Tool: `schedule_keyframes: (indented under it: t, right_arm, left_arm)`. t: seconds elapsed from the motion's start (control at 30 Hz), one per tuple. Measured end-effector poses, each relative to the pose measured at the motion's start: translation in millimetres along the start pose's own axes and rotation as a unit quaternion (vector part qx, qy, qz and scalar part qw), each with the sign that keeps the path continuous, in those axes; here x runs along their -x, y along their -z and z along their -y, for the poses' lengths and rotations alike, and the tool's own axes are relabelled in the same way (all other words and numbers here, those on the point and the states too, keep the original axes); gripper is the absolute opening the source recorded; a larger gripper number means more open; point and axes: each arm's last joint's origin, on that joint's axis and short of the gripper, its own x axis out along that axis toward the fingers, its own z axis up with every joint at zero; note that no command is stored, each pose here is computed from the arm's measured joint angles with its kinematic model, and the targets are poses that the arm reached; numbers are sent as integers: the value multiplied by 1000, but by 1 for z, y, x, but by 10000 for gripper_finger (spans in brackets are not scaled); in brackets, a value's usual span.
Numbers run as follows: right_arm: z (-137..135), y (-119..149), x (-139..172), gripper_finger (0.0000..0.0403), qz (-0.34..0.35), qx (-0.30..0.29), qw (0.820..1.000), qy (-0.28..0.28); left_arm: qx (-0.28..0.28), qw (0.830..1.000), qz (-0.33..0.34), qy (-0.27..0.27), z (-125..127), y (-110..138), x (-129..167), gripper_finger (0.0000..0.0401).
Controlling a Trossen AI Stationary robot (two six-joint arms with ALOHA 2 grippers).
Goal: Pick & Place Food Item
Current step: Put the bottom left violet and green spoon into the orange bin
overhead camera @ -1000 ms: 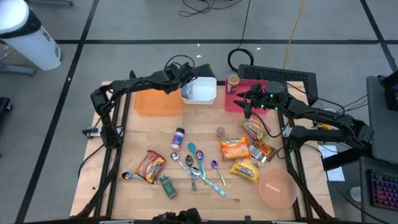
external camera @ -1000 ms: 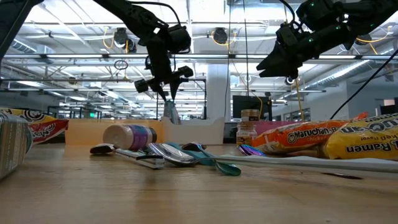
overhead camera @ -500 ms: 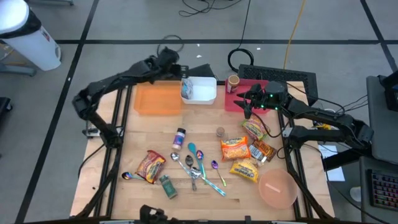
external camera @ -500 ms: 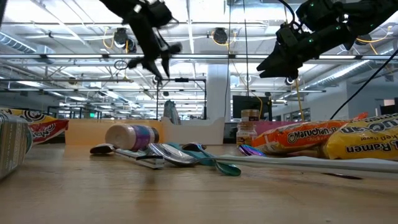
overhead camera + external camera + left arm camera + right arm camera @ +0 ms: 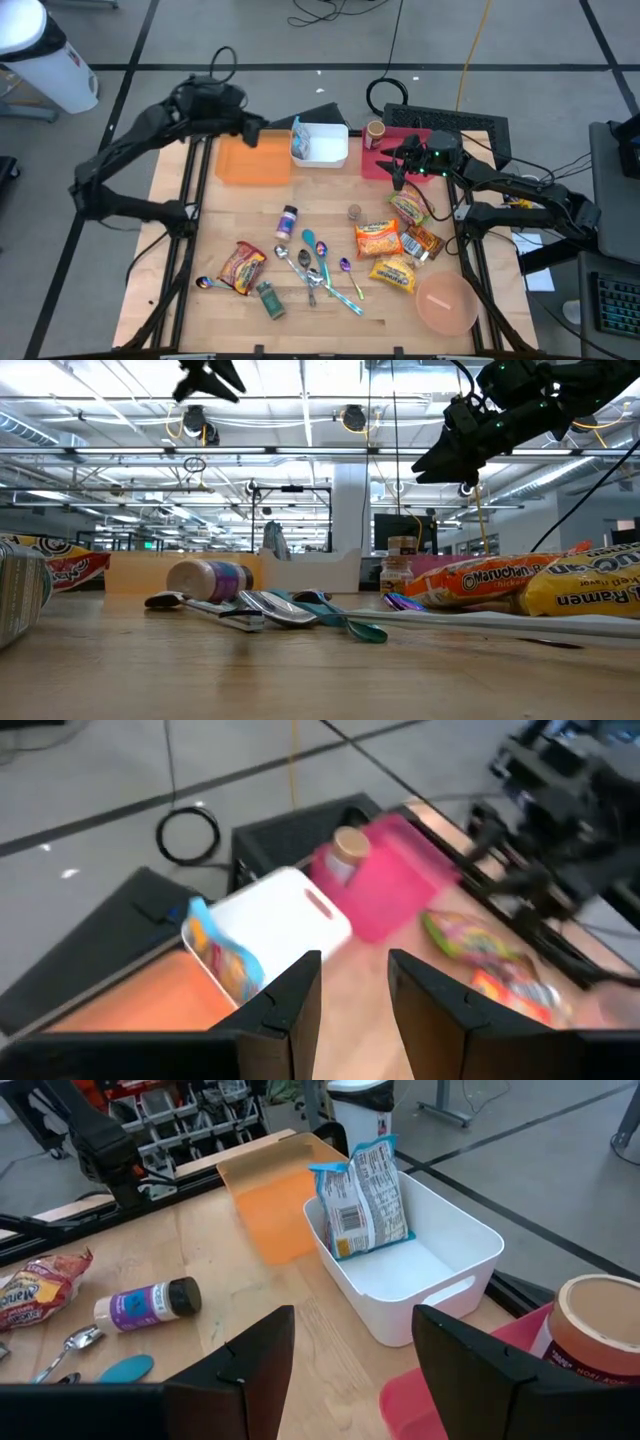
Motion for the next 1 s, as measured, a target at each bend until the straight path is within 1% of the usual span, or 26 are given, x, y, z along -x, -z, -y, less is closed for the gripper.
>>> schedule_keyframes:
  t: [0.07,0.17,0.33,0.47,0.63,0.77,0.87,1.0]
  right_arm:
    - [0,0,0,196,1,0,1000,0]
    - [0,0,-1,196,2,-12,1000,0]
    - [1,-4,-6,196,27,-63,998,-6]
    - [2,-8,-16,196,59,-98,993,-14]
    - [4,-12,-32,196,104,-172,979,-35]
    - [-1,-9,-46,196,110,-226,966,-62]
    - [-13,-4,-57,196,105,-248,958,-93]
    - [-35,5,-69,196,96,-251,955,-129]
  left_arm:
    - [-6,1000,-15,5,3,6,11,124]
    - [-17,998,-56,3,5,18,23,124]
    - [-30,988,-151,-15,5,39,32,124]
    - [-40,978,-205,-21,7,50,35,124]
    - [-81,969,-232,-4,15,56,29,124]
    - [-145,958,-244,27,23,61,31,124]
    - [-187,945,-263,50,30,66,30,124]
    - [-204,933,-291,59,35,75,31,124]
